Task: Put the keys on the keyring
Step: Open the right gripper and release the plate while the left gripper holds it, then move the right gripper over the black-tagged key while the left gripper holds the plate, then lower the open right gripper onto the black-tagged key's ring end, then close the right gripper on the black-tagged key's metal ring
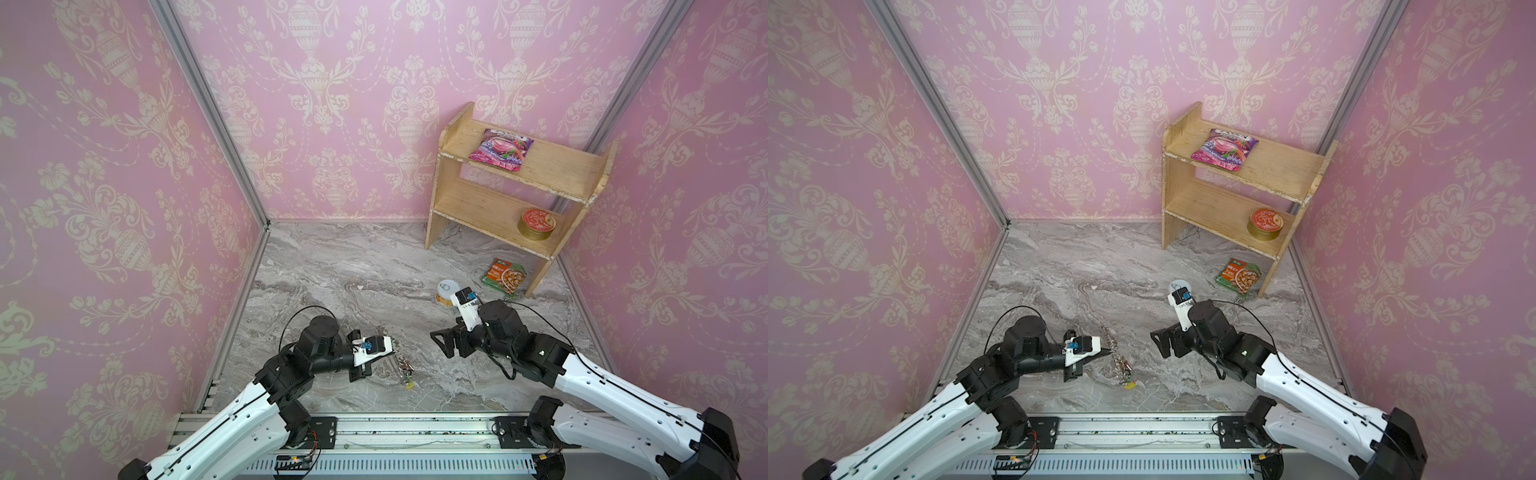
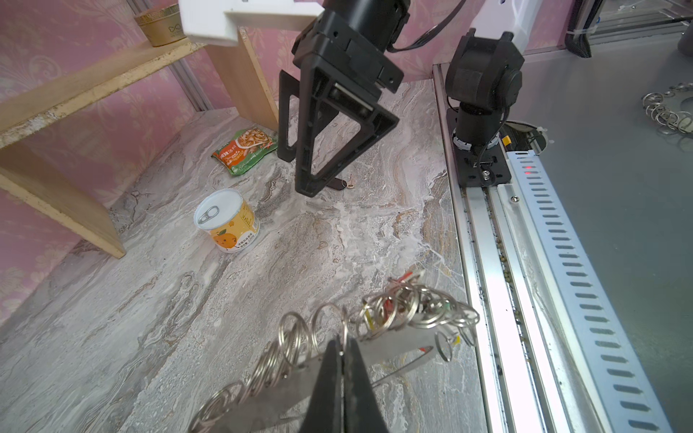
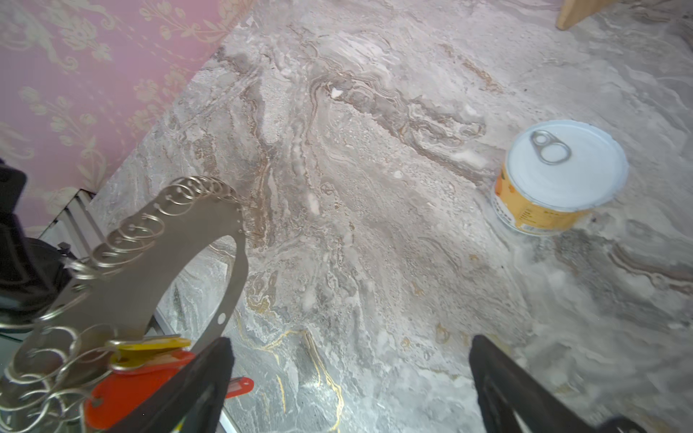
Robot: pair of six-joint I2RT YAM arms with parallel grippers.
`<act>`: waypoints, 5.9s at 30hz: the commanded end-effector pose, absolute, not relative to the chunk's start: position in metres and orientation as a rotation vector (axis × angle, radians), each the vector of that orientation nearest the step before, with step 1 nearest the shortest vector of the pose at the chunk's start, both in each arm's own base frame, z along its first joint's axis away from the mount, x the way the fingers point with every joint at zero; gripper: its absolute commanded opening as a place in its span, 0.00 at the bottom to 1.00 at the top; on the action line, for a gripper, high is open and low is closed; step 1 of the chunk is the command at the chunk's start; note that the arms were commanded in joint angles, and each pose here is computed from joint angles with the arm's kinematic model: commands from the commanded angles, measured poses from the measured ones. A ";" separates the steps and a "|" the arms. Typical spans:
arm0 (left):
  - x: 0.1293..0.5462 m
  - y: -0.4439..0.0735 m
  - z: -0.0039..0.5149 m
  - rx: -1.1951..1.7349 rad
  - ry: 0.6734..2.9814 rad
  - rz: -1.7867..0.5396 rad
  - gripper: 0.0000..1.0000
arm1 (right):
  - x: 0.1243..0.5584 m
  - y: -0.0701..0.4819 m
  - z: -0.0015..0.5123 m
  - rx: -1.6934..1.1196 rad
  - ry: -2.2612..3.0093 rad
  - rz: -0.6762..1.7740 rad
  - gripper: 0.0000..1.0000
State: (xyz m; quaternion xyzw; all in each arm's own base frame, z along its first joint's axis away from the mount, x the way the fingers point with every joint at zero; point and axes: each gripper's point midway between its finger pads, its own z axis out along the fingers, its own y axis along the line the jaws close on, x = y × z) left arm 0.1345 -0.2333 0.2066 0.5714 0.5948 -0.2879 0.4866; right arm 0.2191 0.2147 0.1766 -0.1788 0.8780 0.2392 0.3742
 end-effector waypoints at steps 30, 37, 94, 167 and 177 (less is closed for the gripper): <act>0.132 -0.234 0.207 1.266 1.638 -0.788 0.00 | 0.222 0.068 0.052 0.413 2.748 0.015 0.36; 0.133 -0.236 0.200 1.274 1.677 -0.795 0.00 | 0.229 0.077 0.035 0.366 2.842 0.048 0.26; 0.133 -0.234 0.190 1.310 1.683 -0.765 0.00 | 0.198 0.130 0.021 0.388 3.005 0.383 0.64; 0.129 -0.230 0.197 1.298 1.671 -0.765 0.00 | 0.226 0.104 0.031 -0.110 3.073 0.212 0.22; 0.129 -0.230 0.196 1.298 1.675 -0.763 0.00 | 0.221 0.104 0.027 -0.095 3.093 0.223 0.18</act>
